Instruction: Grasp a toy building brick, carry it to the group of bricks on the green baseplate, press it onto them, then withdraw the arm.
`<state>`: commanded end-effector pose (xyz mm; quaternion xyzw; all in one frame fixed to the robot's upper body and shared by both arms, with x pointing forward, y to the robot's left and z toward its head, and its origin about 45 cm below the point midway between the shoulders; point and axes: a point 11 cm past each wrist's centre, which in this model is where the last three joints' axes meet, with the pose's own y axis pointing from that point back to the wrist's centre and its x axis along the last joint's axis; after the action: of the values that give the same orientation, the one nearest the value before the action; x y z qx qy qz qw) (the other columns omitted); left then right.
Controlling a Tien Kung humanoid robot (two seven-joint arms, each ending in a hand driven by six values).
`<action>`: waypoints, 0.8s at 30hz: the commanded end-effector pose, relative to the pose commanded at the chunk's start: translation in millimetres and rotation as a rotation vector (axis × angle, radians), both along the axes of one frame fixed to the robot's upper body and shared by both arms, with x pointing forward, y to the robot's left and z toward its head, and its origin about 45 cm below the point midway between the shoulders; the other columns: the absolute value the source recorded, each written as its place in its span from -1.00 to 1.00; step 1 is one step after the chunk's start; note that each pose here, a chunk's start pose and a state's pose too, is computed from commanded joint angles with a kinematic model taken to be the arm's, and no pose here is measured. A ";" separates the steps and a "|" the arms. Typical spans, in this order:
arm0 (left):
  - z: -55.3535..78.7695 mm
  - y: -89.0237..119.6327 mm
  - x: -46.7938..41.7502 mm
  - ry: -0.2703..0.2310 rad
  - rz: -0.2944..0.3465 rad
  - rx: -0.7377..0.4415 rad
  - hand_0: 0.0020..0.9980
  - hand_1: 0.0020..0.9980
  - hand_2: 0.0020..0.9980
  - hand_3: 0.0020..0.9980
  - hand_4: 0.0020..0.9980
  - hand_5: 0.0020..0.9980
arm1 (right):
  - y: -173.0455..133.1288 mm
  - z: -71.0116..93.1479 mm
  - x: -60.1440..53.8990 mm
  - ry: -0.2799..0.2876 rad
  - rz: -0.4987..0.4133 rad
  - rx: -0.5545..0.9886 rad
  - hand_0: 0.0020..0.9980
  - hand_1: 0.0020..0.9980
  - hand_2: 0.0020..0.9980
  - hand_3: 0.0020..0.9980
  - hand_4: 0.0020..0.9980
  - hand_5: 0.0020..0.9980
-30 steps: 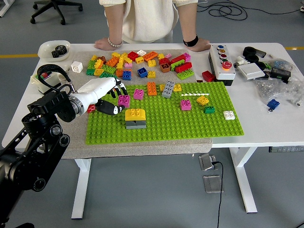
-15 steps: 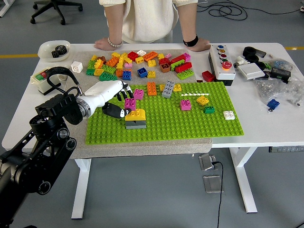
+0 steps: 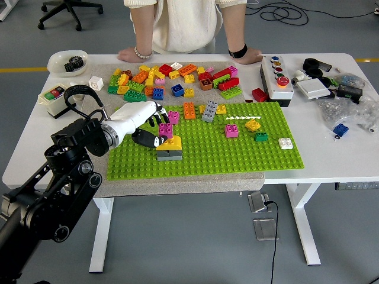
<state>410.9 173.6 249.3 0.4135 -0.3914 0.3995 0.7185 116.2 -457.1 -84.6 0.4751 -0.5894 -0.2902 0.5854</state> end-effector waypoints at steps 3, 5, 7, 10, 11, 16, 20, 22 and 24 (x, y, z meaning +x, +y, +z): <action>0.8 -0.9 -0.4 0.000 -0.001 0.000 0.17 0.12 0.11 0.10 0.21 -0.75 | 0.6 0.0 0.8 -0.002 0.000 0.001 0.49 0.29 0.37 0.27 0.69 0.04; 1.1 -1.5 -0.8 0.000 -0.001 0.001 0.17 0.12 0.11 0.10 0.21 -0.75 | 0.6 0.0 0.8 -0.002 -0.001 0.001 0.49 0.29 0.37 0.27 0.69 0.04; 1.0 -2.1 -1.1 -0.001 -0.002 0.001 0.17 0.12 0.11 0.10 0.21 -0.75 | 0.3 0.0 0.4 -0.001 -0.002 0.001 0.49 0.29 0.37 0.27 0.69 0.04; 0.9 -3.1 -1.4 0.000 -0.004 -0.001 0.17 0.12 0.10 0.10 0.21 -0.74 | -0.2 0.1 0.0 -0.001 -0.004 0.000 0.49 0.29 0.37 0.27 0.69 0.04; 0.7 -3.6 -1.6 0.001 -0.004 -0.001 0.17 0.12 0.10 0.10 0.21 -0.74 | -0.3 0.2 0.1 -0.001 -0.004 0.000 0.49 0.29 0.37 0.27 0.69 0.04; -3.4 -6.3 -2.4 0.007 -0.007 0.000 0.17 0.12 0.10 0.10 0.21 -0.74 | 0.2 0.3 1.2 -0.004 -0.004 0.001 0.49 0.29 0.37 0.27 0.69 0.04; -6.5 -8.0 -2.4 0.010 -0.008 -0.002 0.17 0.12 0.10 0.10 0.21 -0.74 | -0.1 0.2 0.7 -0.002 -0.005 0.000 0.49 0.29 0.37 0.27 0.69 0.04; -7.9 -8.0 -2.1 0.012 -0.008 0.000 0.17 0.12 0.10 0.10 0.21 -0.74 | -0.5 0.3 0.4 -0.002 -0.005 0.000 0.49 0.29 0.37 0.27 0.69 0.04; -9.8 -8.4 -1.7 0.015 -0.007 0.002 0.17 0.12 0.10 0.10 0.21 -0.74 | -0.6 0.4 0.6 -0.002 -0.006 0.000 0.49 0.29 0.37 0.27 0.69 0.04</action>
<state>409.2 165.2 239.4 0.4156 -0.3879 0.3935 0.7225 116.8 -457.7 -84.2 0.4737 -0.5915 -0.2912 0.5839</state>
